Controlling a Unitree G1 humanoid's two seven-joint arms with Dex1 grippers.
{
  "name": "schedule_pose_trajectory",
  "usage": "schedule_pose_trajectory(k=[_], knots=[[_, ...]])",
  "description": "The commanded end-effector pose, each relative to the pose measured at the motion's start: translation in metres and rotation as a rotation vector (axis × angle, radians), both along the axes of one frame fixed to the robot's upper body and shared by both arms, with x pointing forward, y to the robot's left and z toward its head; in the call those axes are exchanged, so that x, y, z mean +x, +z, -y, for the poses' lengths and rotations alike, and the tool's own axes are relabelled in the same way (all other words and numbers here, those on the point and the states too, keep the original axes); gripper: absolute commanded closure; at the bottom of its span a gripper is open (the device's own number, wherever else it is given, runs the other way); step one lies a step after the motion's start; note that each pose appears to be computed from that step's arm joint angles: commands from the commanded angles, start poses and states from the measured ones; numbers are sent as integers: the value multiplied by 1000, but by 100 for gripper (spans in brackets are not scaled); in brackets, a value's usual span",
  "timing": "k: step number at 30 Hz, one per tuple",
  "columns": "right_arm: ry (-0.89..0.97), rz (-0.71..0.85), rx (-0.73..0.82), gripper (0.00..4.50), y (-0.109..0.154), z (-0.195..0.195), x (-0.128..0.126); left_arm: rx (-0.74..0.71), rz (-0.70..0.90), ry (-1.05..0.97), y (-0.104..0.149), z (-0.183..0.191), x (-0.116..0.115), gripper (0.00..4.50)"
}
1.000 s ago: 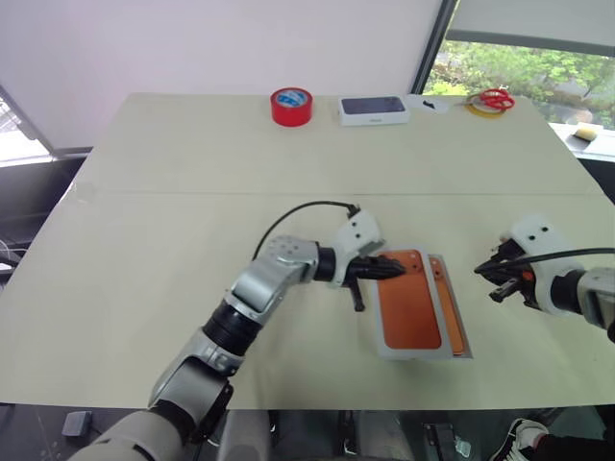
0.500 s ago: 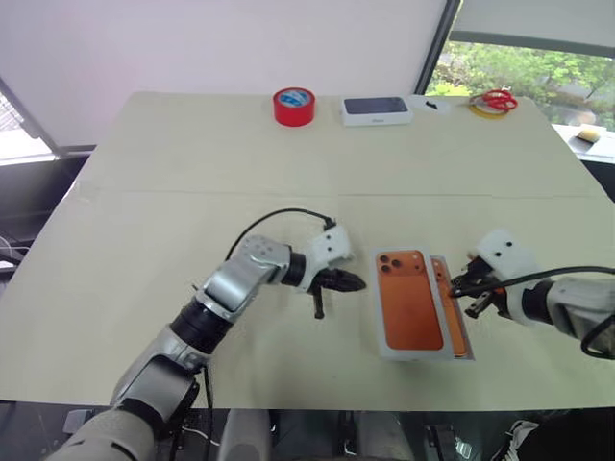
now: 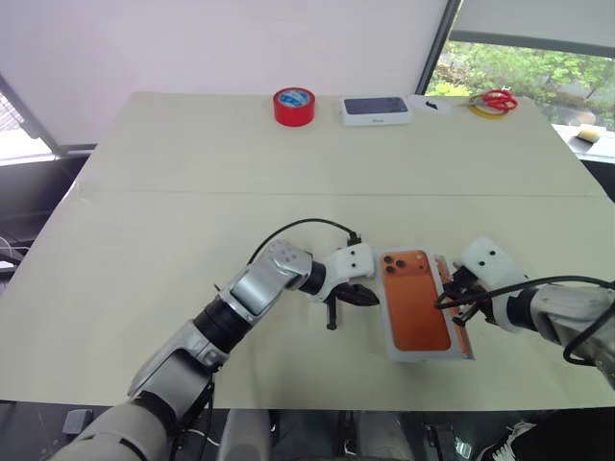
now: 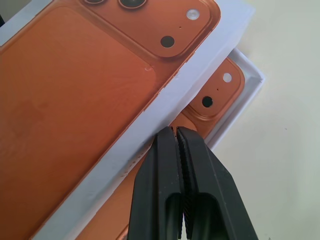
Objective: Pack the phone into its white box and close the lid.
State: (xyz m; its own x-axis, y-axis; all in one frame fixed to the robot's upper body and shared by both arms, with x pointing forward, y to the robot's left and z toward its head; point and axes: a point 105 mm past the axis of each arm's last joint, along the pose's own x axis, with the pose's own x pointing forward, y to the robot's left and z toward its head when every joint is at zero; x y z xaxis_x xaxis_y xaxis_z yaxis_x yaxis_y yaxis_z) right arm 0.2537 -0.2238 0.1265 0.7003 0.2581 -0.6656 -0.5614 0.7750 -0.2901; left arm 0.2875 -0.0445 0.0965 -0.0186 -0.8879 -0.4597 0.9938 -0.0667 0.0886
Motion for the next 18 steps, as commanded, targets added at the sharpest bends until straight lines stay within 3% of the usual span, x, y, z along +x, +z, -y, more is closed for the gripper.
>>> schedule_pose_trajectory(k=[1,18], knots=[[47,12,-1,439,3,-9,-6,-97,2,-26,19,14,-6,450],[-14,10,-39,439,3,12,-8,-144,-13,-20,24,37,-8,450]])
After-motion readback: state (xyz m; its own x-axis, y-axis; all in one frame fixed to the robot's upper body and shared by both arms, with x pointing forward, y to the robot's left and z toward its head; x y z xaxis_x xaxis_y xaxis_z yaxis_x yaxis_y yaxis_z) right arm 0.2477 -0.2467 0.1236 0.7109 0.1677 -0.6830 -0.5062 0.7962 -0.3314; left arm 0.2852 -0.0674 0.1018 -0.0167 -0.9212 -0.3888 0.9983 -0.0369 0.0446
